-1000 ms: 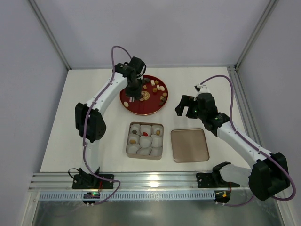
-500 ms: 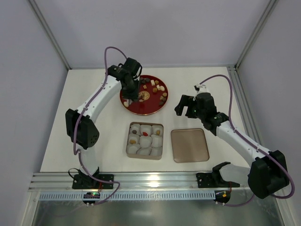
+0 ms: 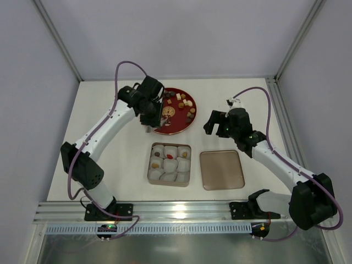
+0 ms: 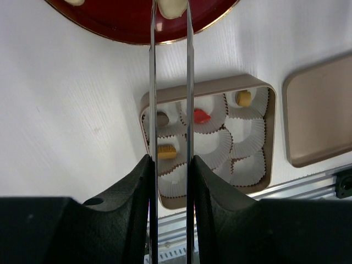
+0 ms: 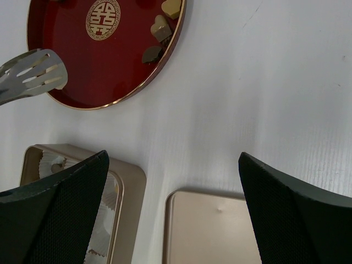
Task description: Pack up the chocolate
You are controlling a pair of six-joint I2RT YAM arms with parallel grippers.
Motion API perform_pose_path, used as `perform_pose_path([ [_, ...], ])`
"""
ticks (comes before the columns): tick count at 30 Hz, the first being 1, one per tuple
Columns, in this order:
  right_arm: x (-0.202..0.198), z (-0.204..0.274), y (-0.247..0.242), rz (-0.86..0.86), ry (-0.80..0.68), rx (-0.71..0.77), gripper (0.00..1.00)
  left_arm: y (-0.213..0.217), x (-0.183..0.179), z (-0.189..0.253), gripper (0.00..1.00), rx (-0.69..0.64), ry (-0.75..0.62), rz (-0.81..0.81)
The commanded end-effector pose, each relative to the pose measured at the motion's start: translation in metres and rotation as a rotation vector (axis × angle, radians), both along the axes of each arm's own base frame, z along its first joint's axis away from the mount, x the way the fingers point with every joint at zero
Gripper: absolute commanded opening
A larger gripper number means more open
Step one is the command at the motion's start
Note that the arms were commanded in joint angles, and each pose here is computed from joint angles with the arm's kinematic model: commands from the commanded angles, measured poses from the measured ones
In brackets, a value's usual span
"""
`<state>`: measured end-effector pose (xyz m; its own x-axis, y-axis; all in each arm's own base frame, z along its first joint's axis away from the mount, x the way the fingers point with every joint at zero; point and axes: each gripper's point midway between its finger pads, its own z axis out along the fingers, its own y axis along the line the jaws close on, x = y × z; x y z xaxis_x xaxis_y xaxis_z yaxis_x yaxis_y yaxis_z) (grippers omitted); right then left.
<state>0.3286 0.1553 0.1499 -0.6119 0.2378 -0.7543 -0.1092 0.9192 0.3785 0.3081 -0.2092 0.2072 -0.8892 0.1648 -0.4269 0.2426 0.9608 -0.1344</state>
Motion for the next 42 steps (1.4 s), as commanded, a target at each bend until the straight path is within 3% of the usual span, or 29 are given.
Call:
perform_pose_path([
  [1,0.012,0.016,0.003,-0.009,-0.054,0.030,1.00,-0.004,-0.017,0.018,0.28,-0.061,-0.041,-0.008],
  [27,0.011,0.013,0.004,-0.019,-0.039,0.043,1.00,0.020,-0.134,0.024,0.29,-0.116,-0.016,-0.076],
  [42,0.009,0.008,0.004,-0.025,-0.025,0.049,1.00,0.017,-0.191,0.003,0.29,-0.127,0.059,-0.163],
])
